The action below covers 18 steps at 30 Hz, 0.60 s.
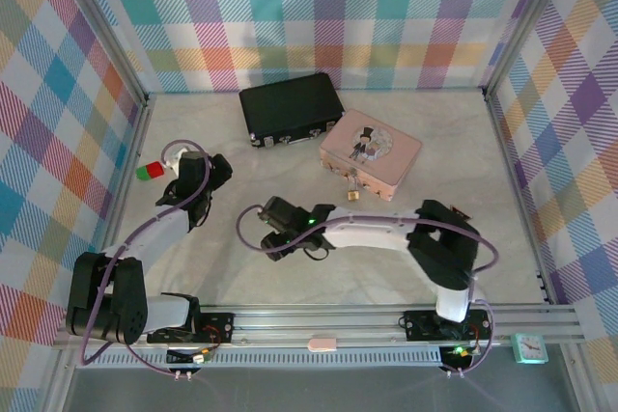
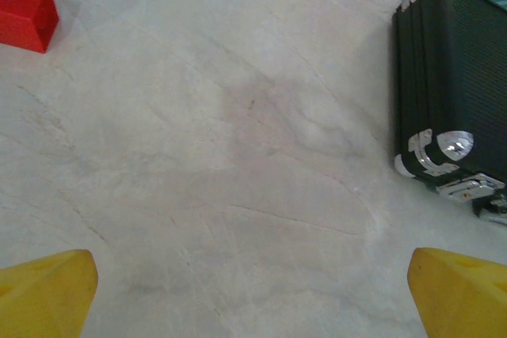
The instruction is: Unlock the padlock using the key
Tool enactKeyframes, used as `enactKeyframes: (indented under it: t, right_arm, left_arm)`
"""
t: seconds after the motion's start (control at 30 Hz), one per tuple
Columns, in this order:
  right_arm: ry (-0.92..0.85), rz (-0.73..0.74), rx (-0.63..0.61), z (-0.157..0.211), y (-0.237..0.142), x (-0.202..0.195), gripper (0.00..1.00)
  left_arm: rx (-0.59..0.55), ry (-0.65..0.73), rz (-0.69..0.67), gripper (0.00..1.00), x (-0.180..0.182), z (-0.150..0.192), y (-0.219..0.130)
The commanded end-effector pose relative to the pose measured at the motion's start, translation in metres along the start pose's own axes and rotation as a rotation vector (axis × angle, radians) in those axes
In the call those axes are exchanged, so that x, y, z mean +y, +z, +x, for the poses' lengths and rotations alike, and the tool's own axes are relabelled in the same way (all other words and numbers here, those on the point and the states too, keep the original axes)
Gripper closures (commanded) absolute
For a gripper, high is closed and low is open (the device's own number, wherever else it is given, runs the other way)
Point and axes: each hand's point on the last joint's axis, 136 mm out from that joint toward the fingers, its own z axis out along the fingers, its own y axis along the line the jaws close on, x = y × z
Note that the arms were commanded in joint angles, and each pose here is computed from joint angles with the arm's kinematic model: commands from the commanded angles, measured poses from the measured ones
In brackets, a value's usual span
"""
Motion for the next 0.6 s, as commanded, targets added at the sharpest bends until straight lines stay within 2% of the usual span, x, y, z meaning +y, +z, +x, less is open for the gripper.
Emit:
enactKeyframes:
  t: [0.0, 0.23, 0.37, 0.57]
  right_arm:
    - [0.083, 0.136, 0.070, 0.011, 0.008, -0.017, 0.42]
    - [-0.005, 0.144, 0.128, 0.018, 0.030, 0.010, 0.47]
    - [-0.013, 0.177, 0.146, 0.019, 0.032, 0.009, 0.50]
    - [-0.008, 0.205, 0.175, 0.027, 0.031, 0.004, 0.62]
  left_arm:
    - [-0.022, -0.043, -0.050, 0.00, 0.015, -0.008, -0.002]
    - [-0.012, -0.097, -0.076, 0.00, 0.035, -0.005, -0.002]
    - [-0.009, -0.104, -0.078, 0.00, 0.039, -0.004, -0.004]
    - [-0.024, -0.106, -0.083, 0.00, 0.042, -0.007, -0.009]
